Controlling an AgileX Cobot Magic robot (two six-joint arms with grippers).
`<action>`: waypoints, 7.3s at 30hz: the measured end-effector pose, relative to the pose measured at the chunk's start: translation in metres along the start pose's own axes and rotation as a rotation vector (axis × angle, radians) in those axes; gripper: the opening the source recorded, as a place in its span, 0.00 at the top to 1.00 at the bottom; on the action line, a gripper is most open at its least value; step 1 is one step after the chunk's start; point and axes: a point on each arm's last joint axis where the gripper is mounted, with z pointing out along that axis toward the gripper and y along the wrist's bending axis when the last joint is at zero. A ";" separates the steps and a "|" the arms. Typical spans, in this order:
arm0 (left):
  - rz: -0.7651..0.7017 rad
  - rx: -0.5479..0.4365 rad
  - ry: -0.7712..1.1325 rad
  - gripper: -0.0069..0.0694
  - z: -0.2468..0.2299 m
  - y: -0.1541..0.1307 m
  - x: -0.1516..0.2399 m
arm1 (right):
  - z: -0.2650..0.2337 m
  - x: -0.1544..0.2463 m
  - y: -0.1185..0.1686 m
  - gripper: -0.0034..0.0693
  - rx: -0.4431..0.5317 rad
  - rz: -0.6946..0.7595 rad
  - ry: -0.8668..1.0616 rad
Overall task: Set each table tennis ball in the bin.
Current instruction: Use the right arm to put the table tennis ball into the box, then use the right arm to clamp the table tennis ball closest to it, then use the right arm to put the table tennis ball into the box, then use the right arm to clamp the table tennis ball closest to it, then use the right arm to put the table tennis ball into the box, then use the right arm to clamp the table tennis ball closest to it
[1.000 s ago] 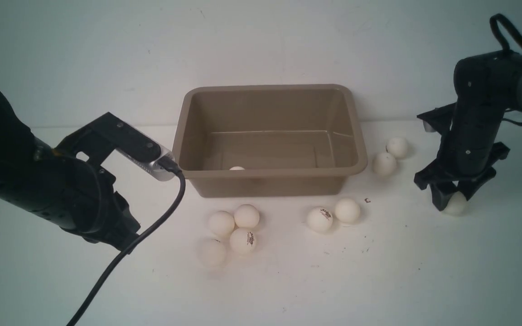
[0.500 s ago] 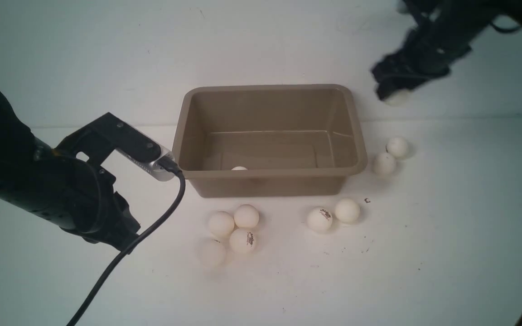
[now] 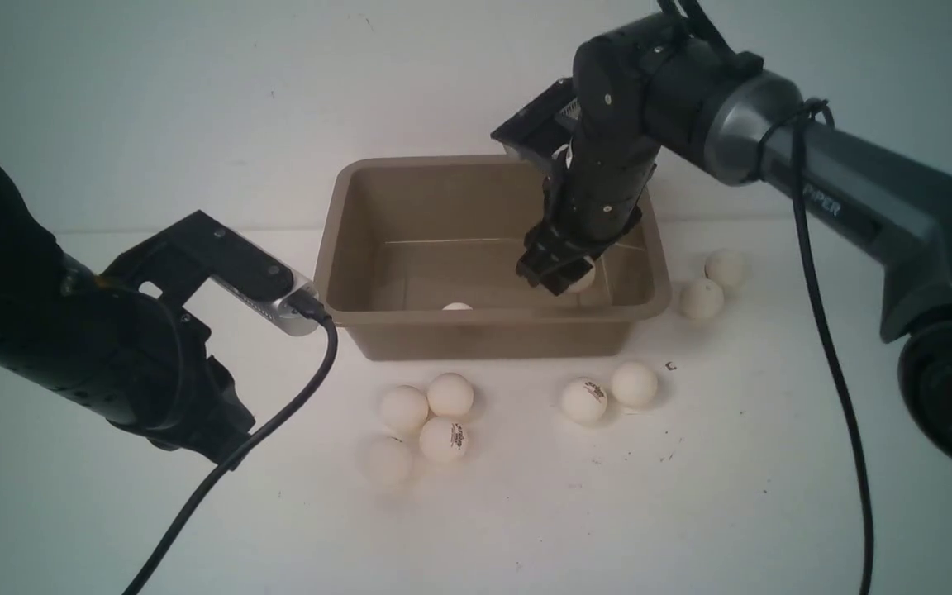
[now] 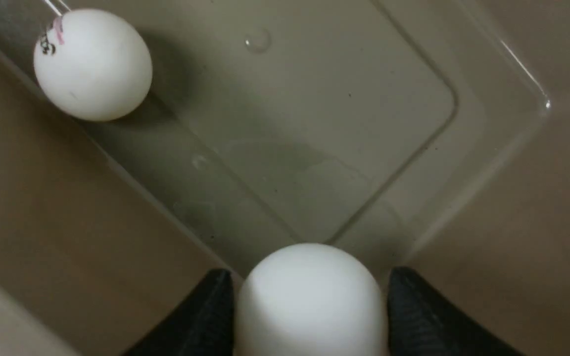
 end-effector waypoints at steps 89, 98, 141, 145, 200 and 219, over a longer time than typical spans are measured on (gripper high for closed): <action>0.000 0.006 0.007 0.92 0.000 -0.001 0.001 | 0.023 -0.017 0.002 0.38 -0.156 0.032 -0.092; 0.000 0.006 0.007 0.92 0.000 -0.001 0.001 | -0.071 -0.011 -0.043 0.30 0.057 0.092 -0.202; 0.000 0.015 0.020 0.92 0.000 -0.001 0.002 | 0.041 0.094 -0.106 0.36 -0.101 0.453 0.049; 0.000 0.019 0.024 0.92 0.000 -0.002 0.002 | 0.052 0.096 -0.105 0.43 -0.102 0.454 0.061; 0.000 0.021 0.027 0.92 0.000 -0.002 0.002 | -0.140 -0.019 -0.021 0.33 0.106 0.043 -0.329; 0.000 0.022 0.028 0.92 0.000 -0.002 0.003 | -0.109 0.110 0.014 0.33 0.018 0.105 0.025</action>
